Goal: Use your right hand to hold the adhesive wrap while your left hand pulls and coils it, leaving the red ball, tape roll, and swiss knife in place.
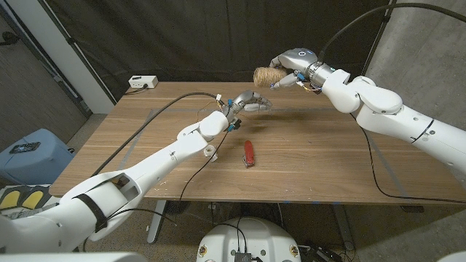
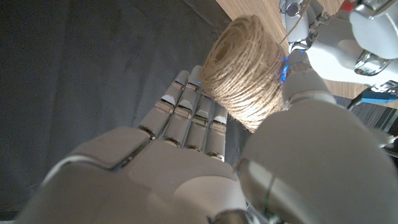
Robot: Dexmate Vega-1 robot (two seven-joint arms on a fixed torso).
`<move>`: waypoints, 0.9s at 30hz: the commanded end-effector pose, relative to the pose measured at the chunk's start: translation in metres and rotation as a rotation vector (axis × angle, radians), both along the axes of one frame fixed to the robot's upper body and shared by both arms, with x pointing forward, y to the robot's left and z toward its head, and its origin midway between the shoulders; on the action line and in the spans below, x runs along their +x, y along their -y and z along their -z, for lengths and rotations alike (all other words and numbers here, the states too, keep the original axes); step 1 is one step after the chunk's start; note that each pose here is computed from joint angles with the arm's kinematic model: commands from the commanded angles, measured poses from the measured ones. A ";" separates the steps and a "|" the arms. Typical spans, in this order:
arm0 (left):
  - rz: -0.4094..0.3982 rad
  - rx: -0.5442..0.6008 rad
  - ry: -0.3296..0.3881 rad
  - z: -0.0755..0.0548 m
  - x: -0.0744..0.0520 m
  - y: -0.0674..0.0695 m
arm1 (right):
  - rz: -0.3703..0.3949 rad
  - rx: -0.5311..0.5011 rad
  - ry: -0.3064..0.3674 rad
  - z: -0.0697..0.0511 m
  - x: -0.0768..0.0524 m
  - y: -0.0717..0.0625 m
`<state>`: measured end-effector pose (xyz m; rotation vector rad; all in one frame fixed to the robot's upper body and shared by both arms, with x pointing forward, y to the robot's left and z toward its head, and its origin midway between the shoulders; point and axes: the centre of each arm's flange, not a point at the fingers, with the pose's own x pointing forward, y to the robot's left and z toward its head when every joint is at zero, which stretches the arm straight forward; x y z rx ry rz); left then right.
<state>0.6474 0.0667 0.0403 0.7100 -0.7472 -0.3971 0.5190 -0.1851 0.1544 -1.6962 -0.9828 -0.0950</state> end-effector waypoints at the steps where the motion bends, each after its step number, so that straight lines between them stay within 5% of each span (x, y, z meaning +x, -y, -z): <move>1: 0.015 0.018 -0.007 0.001 -0.002 0.014 | -0.001 0.011 0.007 -0.007 0.003 -0.003; 27: 0.059 0.017 -0.024 0.003 -0.015 0.021 | 0.042 0.007 0.019 -0.013 0.007 0.004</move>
